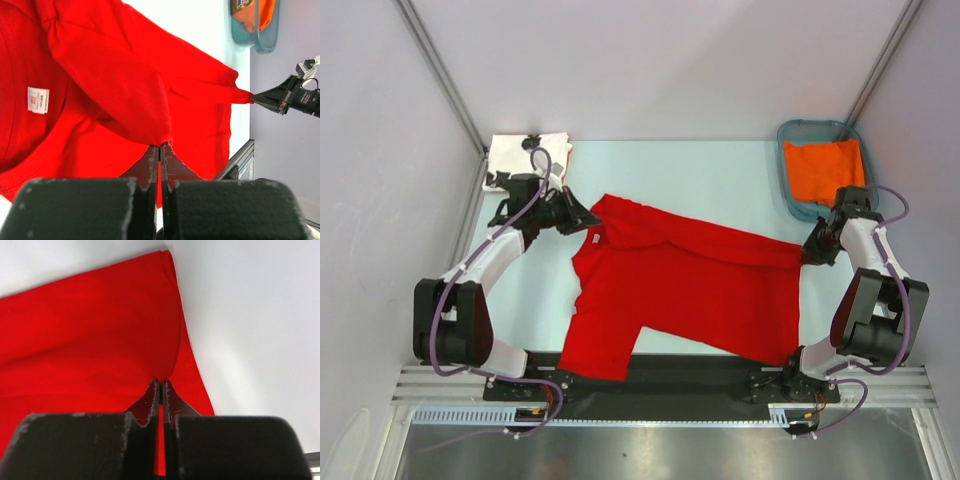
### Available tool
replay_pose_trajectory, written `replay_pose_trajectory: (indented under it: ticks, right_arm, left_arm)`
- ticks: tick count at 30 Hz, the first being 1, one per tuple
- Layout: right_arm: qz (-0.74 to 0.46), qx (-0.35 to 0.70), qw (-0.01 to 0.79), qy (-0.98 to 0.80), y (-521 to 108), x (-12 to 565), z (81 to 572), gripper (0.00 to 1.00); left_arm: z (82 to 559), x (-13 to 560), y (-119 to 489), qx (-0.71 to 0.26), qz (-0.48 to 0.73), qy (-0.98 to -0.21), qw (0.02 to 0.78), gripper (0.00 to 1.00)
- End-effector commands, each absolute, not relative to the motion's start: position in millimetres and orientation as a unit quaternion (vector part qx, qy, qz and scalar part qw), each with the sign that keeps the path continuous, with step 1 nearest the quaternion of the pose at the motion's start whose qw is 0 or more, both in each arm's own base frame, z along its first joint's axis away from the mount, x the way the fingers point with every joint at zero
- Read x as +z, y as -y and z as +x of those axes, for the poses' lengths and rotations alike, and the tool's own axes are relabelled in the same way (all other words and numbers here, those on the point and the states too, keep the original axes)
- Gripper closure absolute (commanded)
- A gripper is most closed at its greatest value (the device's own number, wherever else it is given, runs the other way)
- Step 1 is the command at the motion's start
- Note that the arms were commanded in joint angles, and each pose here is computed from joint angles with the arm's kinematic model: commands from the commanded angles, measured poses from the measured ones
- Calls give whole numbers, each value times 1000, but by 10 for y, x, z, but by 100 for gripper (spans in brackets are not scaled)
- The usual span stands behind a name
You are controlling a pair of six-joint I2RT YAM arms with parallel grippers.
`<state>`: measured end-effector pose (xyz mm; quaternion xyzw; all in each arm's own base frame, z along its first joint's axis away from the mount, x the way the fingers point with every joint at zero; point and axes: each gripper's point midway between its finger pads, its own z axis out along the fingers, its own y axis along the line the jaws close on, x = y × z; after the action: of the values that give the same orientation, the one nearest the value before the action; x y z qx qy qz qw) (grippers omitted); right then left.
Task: Fold and stack the t-shirts
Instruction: Fold the tshirt
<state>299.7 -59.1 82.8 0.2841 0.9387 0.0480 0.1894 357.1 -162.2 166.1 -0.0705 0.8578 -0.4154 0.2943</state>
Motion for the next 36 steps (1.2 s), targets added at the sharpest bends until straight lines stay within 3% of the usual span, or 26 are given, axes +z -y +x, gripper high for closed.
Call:
replay_pose_trajectory:
  ticks: [1, 21, 27, 29, 30, 31, 33, 34, 36]
  right_arm:
    - [283, 35, 201, -937, 640, 873, 2978, 98]
    - [291, 38, 185, -938, 621, 770, 2951, 94]
    - [295, 42, 173, -939, 597, 721, 2919, 88]
    - [294, 43, 166, -940, 579, 688, 2874, 83]
    - [294, 43, 151, -943, 554, 669, 2804, 74]
    - [297, 37, 145, -943, 567, 676, 2761, 68]
    - [300, 24, 151, -941, 621, 775, 2708, 57]
    - [305, 20, 162, -938, 654, 827, 2723, 45]
    - [297, 56, 231, -925, 601, 1036, 2974, 35]
  left_arm:
    - [3501, 1730, 1577, -411, -57, -856, 308, 100]
    - [3140, 1524, 1493, -405, -82, -866, 283, 100]
    - [3086, 1485, 1432, -390, -87, -871, 286, 96]
    - [3080, 1420, 1370, -371, -94, -881, 280, 81]
    - [3090, 1413, 1337, -361, -92, -885, 279, 55]
    - [3106, 1426, 1316, -354, -88, -887, 284, 42]
    - [3216, 1608, 1277, -338, -62, -882, 321, 33]
    - [3268, 1696, 1209, -316, -44, -881, 348, 29]
    - [3450, 1919, 1138, -288, -22, -873, 392, 21]
